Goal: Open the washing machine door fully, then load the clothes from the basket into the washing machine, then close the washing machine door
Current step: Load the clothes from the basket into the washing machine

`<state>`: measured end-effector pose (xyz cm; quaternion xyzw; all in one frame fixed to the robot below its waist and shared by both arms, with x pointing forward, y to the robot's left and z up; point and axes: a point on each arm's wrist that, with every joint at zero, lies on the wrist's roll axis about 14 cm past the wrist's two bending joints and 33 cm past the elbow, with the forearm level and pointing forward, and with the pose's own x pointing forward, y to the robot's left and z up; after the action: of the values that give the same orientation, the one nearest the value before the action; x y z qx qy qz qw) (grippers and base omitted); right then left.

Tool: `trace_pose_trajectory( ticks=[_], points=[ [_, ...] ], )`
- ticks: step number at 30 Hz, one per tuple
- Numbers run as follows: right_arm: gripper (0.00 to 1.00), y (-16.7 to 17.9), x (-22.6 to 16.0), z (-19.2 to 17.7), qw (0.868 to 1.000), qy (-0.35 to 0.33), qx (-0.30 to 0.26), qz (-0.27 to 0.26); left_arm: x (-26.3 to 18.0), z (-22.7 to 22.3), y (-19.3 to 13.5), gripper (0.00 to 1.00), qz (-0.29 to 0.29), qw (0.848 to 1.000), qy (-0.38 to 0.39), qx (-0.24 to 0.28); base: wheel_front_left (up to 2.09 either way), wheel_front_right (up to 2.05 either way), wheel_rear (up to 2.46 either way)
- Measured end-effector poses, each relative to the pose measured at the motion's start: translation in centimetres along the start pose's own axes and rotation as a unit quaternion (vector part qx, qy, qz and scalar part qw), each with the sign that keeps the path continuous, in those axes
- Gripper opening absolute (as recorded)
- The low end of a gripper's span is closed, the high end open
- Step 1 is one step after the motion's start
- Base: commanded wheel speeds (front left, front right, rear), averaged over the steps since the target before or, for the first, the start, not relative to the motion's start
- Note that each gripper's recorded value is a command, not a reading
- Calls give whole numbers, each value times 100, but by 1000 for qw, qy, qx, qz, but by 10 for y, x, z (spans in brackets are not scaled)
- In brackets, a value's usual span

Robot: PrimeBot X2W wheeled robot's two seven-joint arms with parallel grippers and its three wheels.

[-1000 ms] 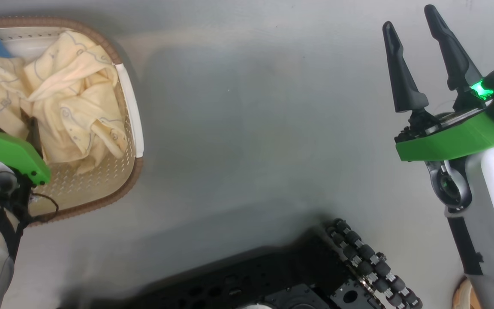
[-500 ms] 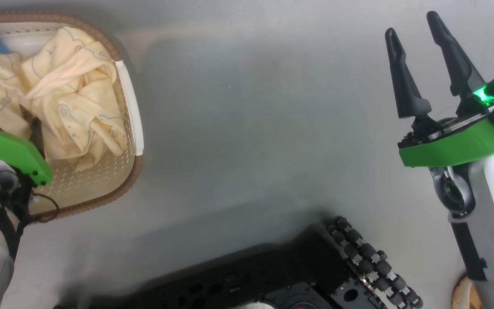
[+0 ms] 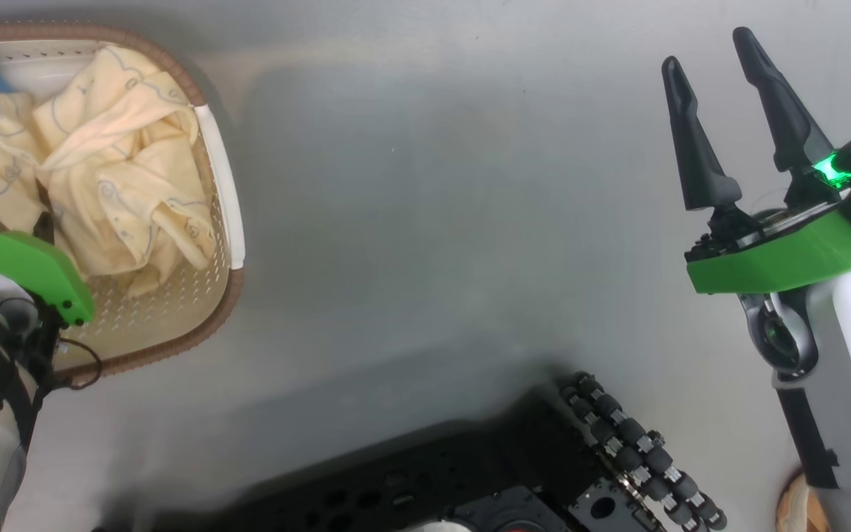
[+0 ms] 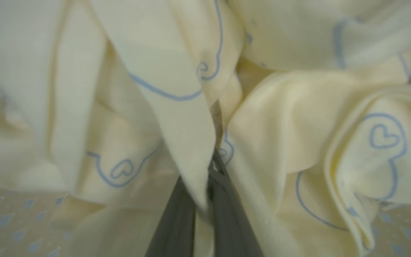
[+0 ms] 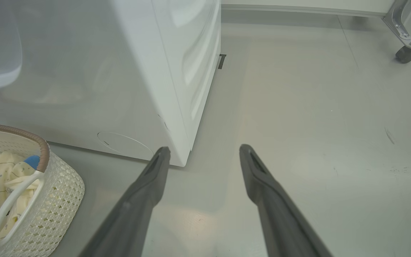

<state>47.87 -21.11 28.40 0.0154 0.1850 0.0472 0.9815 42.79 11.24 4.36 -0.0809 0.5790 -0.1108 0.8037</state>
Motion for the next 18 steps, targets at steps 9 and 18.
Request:
trace_pose_trajectory(
  ticks=[9, 18],
  points=[
    [100, 5, 5, 17, 1000, -21, 1, 6, -4, 19, -1, 0, -3, 999, -33, 12, 0, 0, 0],
    [100, 4, 4, 41, 999, -45, 3, 2, -20, 46, -9, 0, -10, 997, -72, 16, 0, 0, 0]
  ],
)
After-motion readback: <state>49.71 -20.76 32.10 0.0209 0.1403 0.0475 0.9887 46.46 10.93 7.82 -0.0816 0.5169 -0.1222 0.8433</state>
